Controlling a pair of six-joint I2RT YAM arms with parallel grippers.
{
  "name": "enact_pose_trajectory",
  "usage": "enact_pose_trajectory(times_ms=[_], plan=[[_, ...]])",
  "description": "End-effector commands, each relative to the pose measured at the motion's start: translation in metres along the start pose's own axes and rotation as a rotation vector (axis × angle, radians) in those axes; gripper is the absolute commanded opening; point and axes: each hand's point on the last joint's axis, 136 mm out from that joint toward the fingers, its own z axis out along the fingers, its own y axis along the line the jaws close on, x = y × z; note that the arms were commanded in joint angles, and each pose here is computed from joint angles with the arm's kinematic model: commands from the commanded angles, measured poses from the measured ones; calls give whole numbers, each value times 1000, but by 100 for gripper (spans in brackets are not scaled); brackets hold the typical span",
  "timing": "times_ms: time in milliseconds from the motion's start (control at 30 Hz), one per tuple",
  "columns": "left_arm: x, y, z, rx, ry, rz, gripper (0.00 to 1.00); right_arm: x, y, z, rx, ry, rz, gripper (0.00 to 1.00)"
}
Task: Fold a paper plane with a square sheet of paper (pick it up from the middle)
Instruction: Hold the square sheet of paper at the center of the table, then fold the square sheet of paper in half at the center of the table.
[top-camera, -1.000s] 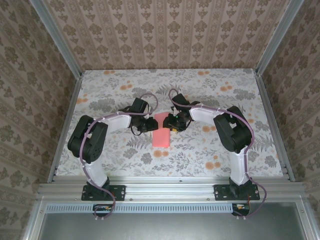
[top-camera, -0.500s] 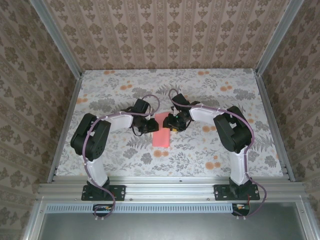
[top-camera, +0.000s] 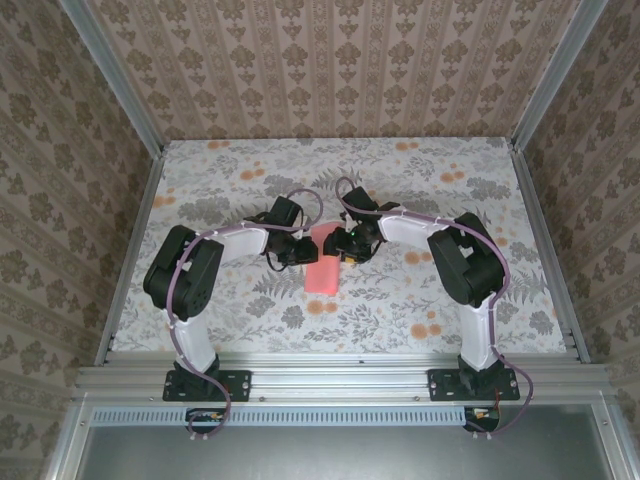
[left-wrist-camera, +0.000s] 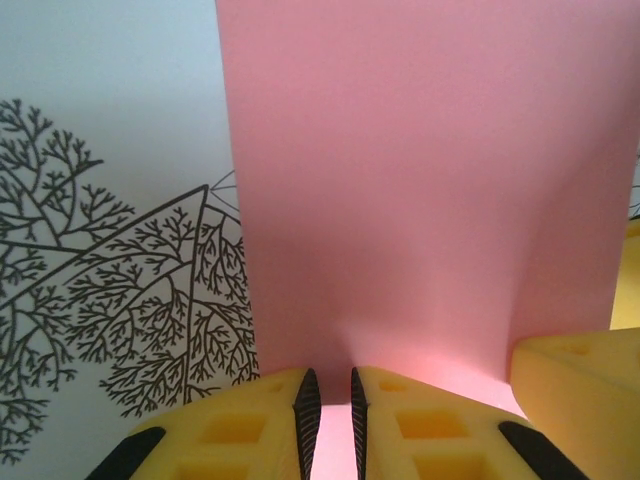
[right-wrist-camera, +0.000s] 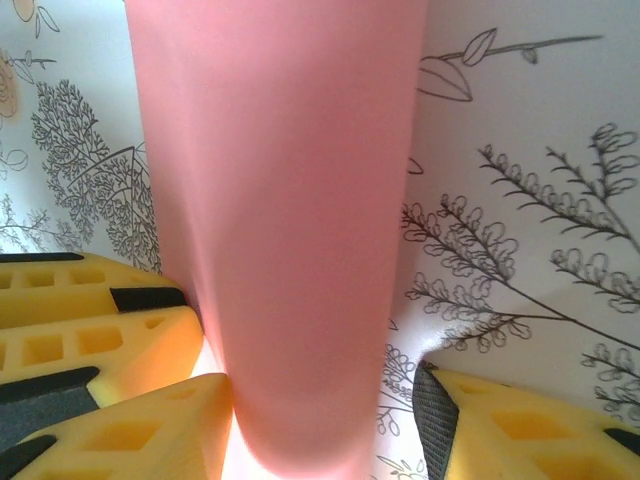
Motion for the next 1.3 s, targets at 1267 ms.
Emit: enact_pose_trajectory(times_ms=[1267], plan=[[31, 43, 23, -204, 134, 39, 21, -6, 2, 7, -242, 19, 109, 29]])
